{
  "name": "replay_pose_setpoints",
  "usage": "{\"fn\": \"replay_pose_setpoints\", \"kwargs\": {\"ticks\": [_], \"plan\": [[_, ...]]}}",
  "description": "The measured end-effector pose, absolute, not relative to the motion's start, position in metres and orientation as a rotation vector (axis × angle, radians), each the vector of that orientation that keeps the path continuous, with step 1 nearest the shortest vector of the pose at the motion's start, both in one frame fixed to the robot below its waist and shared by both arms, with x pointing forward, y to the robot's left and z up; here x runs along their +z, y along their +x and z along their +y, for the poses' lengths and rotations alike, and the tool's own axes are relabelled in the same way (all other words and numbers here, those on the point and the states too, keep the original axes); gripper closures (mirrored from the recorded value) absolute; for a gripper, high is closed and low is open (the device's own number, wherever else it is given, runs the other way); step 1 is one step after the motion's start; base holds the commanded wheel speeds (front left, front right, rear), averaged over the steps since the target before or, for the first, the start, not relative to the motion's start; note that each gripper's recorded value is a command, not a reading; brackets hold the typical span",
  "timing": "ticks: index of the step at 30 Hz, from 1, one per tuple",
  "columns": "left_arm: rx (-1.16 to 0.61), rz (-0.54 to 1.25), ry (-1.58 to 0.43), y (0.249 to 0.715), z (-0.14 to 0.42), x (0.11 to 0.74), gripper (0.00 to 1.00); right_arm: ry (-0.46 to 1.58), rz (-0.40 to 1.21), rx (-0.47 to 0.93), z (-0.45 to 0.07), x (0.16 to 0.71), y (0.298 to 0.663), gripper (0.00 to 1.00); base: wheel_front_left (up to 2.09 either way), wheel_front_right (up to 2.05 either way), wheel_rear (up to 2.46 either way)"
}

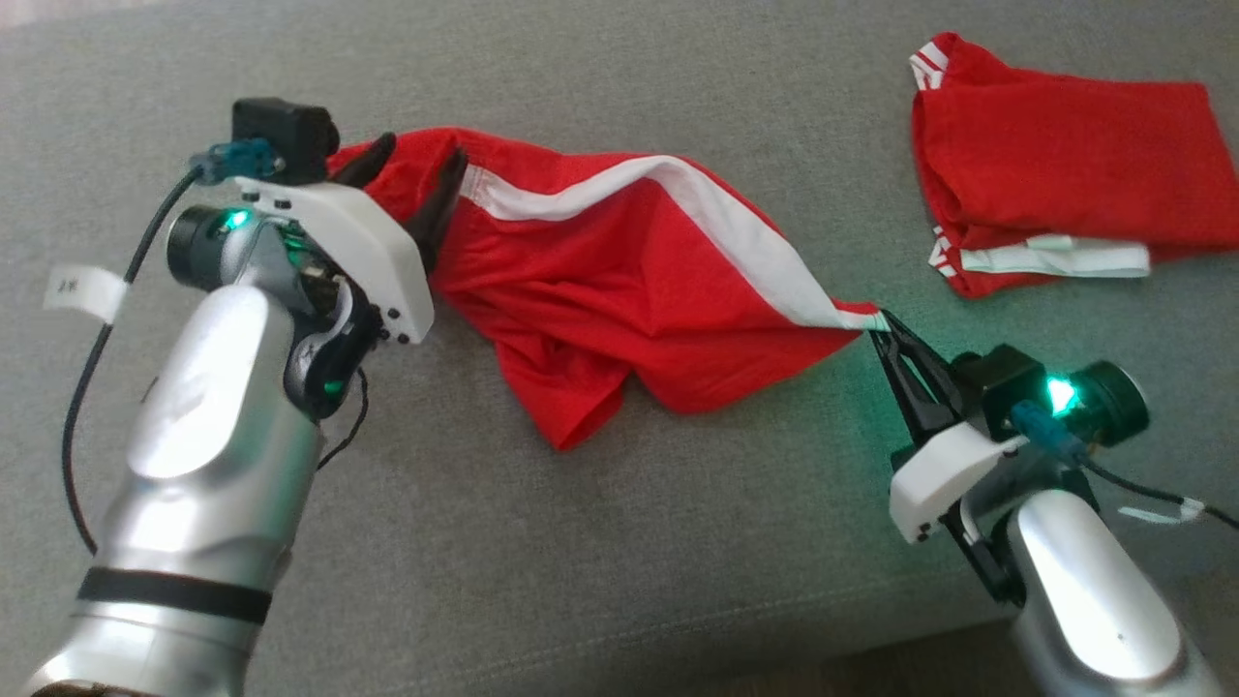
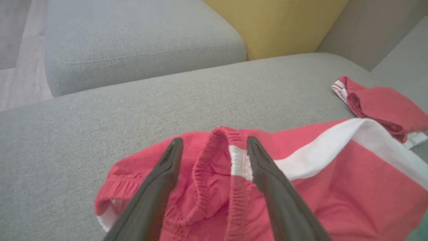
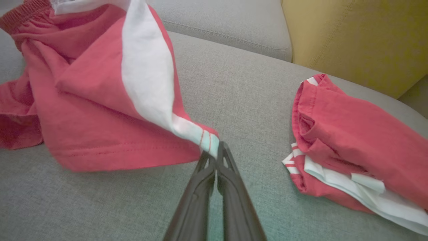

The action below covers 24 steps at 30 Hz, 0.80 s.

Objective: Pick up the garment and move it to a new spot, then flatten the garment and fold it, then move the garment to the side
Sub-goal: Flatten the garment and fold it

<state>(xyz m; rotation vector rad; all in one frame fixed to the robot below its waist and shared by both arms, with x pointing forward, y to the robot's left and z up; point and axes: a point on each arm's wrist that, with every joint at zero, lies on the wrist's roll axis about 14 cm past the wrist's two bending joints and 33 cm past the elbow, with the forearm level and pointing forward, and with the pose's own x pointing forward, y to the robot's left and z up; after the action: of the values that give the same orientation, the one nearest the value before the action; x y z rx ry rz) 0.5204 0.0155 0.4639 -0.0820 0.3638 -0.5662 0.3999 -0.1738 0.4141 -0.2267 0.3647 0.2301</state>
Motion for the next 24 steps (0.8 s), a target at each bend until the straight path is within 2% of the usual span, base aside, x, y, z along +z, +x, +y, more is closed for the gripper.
{"fn": "replay_pose_setpoints", "kwargs": {"ticks": [10,24], "plan": [[-0.623,0.451,-0.085,0.511,0.004,0.440,0.00,-0.221,0.382,0.231,-0.172,0.401,0.403,1.00,0.00,0.00,0.00],[-0.641,0.469,-0.074,0.512,-0.003,0.432,0.00,-0.230,0.379,0.220,-0.176,0.401,0.407,1.00,0.00,0.00,0.00]]}}
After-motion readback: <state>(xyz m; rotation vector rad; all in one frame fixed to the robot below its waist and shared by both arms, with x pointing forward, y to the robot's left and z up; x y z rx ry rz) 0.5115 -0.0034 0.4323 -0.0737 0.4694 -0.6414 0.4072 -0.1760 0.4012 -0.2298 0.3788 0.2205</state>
